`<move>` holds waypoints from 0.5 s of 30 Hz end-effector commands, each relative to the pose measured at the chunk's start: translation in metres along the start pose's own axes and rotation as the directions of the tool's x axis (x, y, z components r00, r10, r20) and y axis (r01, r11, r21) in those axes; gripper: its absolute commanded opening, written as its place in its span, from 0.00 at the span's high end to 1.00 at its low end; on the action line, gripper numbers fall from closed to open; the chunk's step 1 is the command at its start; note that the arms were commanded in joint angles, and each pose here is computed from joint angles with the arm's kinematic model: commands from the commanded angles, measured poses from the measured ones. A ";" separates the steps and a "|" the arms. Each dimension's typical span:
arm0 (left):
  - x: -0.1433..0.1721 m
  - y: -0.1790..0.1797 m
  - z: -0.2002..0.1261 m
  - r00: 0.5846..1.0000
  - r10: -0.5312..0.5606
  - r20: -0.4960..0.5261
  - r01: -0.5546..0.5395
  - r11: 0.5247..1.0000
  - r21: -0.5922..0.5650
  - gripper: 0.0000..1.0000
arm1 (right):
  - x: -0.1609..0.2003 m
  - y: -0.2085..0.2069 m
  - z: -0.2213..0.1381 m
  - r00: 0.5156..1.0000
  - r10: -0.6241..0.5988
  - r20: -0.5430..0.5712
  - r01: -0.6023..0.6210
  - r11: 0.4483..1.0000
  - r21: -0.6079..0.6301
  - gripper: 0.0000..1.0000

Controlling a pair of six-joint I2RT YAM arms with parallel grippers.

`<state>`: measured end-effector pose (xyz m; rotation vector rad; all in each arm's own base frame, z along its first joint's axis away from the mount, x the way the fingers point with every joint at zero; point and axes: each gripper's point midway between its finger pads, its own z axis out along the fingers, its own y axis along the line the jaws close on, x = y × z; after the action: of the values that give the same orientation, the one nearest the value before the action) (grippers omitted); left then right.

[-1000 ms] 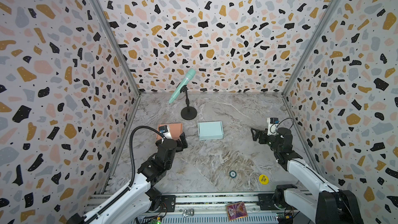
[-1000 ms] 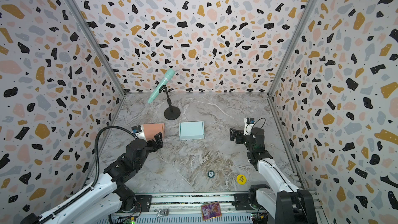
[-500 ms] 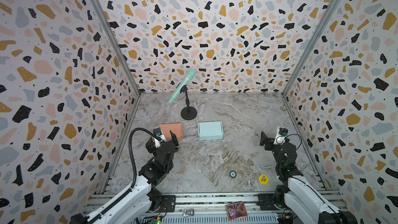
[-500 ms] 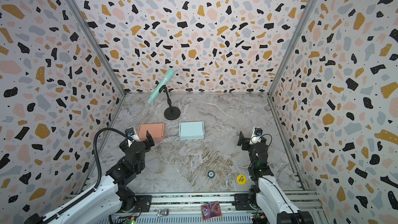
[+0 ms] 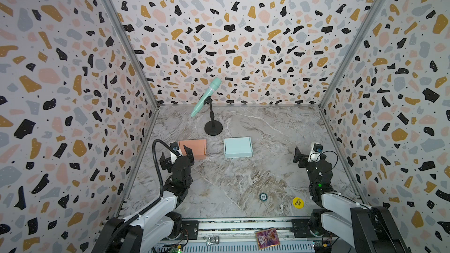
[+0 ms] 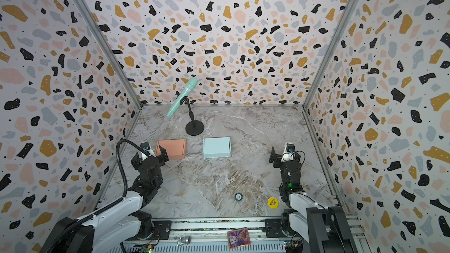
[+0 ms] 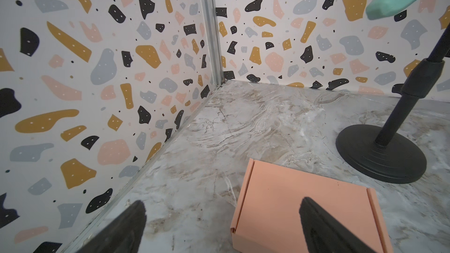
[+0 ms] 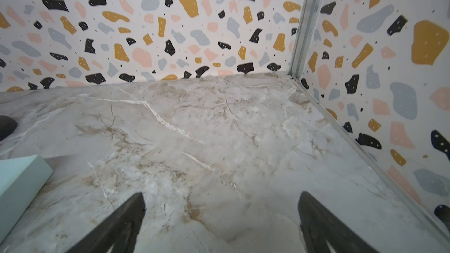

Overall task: Assemble paper box
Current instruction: Reset both arms

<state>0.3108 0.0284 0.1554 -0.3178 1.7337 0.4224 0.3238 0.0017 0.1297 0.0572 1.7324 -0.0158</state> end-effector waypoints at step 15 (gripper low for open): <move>0.001 -0.014 0.017 0.992 -0.032 0.119 0.017 0.992 0.127 0.00 | -0.012 0.000 0.020 0.991 -0.043 0.123 0.043 0.999 0.003 0.01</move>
<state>0.3360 0.0260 0.1459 -0.2358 1.7005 0.3414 0.3389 0.0022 0.1158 0.0184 1.7032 -0.0466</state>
